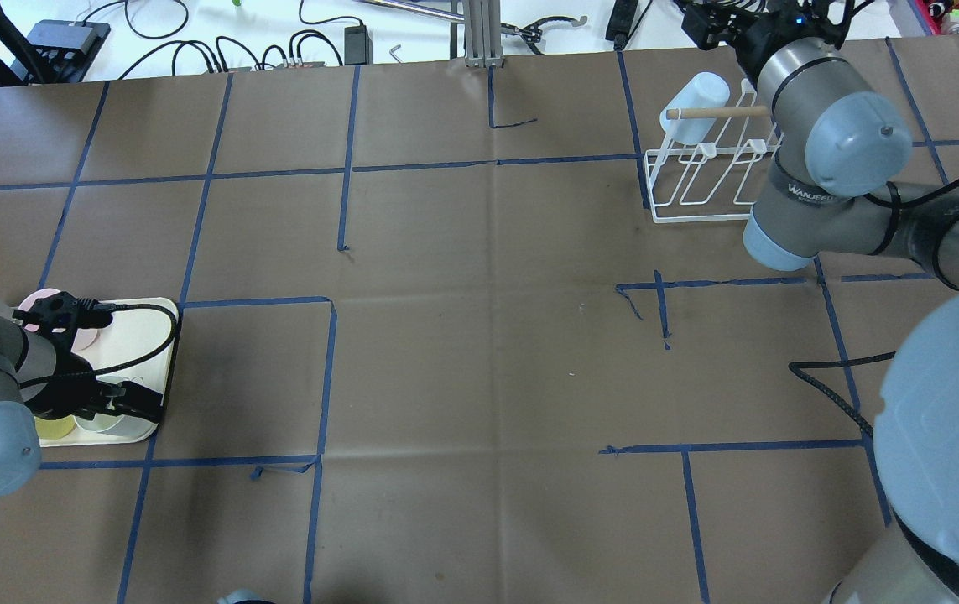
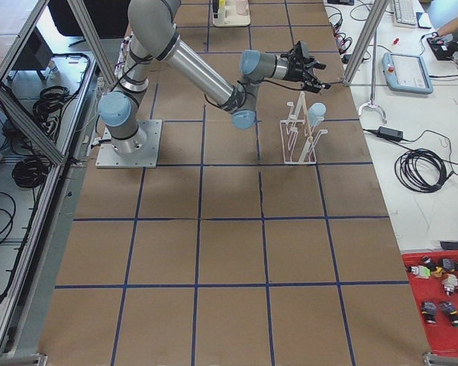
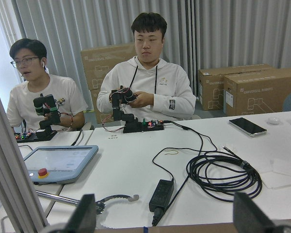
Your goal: Transfer IKEA cup to right arm and place on rack
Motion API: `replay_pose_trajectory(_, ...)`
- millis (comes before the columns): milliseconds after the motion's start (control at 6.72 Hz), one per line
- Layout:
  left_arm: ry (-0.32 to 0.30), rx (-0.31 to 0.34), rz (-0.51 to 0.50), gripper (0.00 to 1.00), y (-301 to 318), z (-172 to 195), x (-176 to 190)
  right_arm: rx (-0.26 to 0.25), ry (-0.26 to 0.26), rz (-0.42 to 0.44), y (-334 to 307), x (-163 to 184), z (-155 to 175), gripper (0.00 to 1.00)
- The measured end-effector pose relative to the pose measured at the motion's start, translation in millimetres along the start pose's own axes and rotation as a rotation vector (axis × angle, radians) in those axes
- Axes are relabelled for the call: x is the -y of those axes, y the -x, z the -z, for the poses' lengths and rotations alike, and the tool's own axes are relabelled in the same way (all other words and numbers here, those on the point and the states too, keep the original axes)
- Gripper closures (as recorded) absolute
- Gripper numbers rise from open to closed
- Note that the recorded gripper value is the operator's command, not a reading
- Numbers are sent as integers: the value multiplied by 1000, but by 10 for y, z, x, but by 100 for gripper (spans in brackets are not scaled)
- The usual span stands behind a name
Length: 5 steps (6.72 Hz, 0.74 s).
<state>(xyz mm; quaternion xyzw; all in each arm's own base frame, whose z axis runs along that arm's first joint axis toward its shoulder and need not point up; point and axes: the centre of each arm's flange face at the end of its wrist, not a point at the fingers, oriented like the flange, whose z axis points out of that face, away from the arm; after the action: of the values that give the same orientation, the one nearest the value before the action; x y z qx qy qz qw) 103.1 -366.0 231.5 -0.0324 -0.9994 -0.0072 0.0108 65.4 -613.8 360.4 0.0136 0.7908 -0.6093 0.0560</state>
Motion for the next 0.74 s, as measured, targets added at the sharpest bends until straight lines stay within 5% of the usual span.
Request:
replay_pose_trajectory(149, 4, 1, -2, 62, 7, -14, 2, 8, 18, -1, 90, 169, 107, 0)
replay_pose_trajectory(298, 5, 5, -4, 90, 19, -7, 11, 30, 31, 2, 255, 241, 202, 0)
replay_pose_trajectory(446, 5, 8, -6, 100, 25, 2, 16, 63, 51, -4, 479, 192, 285, 0)
replay_pose_trajectory(744, 0, 13, -10, 100, 44, 26, 32, 104, 103, -165, 797, 81, 547, 0)
